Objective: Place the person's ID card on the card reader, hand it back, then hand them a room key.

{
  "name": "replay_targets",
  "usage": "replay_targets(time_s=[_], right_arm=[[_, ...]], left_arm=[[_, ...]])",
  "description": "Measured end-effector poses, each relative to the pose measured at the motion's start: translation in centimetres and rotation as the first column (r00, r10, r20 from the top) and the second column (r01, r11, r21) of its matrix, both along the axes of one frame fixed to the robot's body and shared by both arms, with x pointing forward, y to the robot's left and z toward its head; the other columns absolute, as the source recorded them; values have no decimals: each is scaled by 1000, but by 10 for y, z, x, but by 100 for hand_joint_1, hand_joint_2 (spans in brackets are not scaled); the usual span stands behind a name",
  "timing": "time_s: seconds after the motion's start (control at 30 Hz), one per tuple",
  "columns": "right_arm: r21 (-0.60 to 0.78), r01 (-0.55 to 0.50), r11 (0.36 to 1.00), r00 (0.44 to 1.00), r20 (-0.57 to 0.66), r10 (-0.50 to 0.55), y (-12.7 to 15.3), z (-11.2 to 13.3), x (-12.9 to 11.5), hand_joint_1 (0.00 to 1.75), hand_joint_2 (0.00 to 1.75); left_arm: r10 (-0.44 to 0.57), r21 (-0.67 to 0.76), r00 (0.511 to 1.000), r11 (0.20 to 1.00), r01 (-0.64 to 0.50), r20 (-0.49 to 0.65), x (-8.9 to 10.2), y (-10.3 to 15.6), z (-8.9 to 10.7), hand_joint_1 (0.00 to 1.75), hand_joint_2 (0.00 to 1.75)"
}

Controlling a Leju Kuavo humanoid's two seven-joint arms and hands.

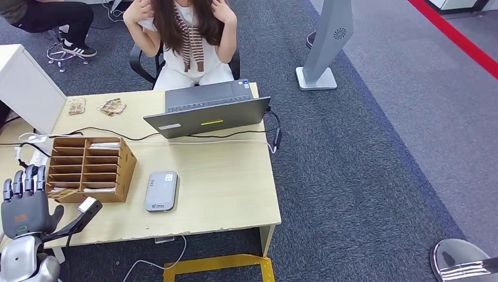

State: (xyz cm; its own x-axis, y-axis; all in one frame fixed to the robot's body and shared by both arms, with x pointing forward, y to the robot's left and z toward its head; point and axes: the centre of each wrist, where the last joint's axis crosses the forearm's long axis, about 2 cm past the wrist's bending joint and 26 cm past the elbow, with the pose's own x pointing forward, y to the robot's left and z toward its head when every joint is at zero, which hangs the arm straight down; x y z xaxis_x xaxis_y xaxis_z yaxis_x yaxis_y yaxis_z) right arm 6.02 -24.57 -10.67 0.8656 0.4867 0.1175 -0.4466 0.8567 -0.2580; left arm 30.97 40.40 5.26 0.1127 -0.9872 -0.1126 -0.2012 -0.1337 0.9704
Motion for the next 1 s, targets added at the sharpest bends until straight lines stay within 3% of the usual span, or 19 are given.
replay_targets(time_s=[0.37, 0.4, 0.5, 0.53, 1.0], right_arm=[[1, -1, 1000, 1000, 0, 1, 0, 0, 0, 0, 175], [2, -1, 1000, 1000, 0, 1, 0, 0, 1, 0, 175], [5, -3, 1000, 1000, -1, 3, 0, 0, 1, 0, 175], [6, -4, 1000, 1000, -1, 4, 0, 0, 1, 0, 175], [10, -6, 1000, 1000, 3, 6, 0, 0, 2, 0, 175]], left_arm=[[2, -8, 1000, 1000, -2, -11, 0, -4, -3, 0, 175], [3, -9, 1000, 1000, -3, -11, 0, -4, -3, 25, 175], [4, -11, 1000, 1000, -4, -14, 0, -4, -3, 156, 175], [3, -14, 1000, 1000, -4, -14, 1, -4, -3, 175, 175], [-6, -50, 1000, 999, 5, -23, 3, -4, -6, 175, 175]])
